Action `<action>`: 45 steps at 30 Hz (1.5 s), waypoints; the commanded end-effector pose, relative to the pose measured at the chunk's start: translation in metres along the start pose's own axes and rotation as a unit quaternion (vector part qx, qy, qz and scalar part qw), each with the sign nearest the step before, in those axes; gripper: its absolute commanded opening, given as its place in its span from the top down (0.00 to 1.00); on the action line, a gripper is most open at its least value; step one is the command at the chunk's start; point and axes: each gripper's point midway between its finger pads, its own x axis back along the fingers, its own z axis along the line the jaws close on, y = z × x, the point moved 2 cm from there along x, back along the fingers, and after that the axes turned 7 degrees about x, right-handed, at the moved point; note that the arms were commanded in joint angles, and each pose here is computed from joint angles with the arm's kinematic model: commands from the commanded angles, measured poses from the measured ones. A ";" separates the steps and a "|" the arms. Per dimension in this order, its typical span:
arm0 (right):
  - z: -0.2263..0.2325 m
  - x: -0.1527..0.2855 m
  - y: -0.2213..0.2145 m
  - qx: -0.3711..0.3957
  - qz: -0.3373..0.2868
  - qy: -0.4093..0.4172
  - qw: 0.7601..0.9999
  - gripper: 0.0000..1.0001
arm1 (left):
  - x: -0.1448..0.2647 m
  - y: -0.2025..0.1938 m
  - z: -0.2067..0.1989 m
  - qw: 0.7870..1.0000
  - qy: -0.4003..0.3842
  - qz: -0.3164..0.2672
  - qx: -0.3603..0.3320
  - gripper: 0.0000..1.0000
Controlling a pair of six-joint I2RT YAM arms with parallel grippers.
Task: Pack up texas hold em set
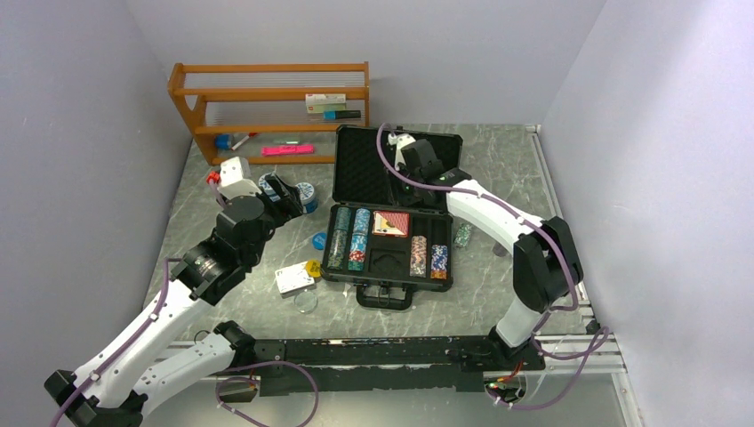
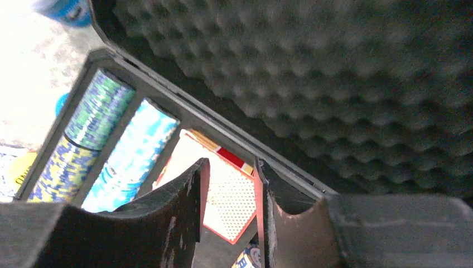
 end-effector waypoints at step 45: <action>0.038 -0.018 -0.121 -0.009 0.188 -0.032 0.982 0.63 | 0.000 -0.051 0.047 0.994 0.086 0.066 0.002 0.14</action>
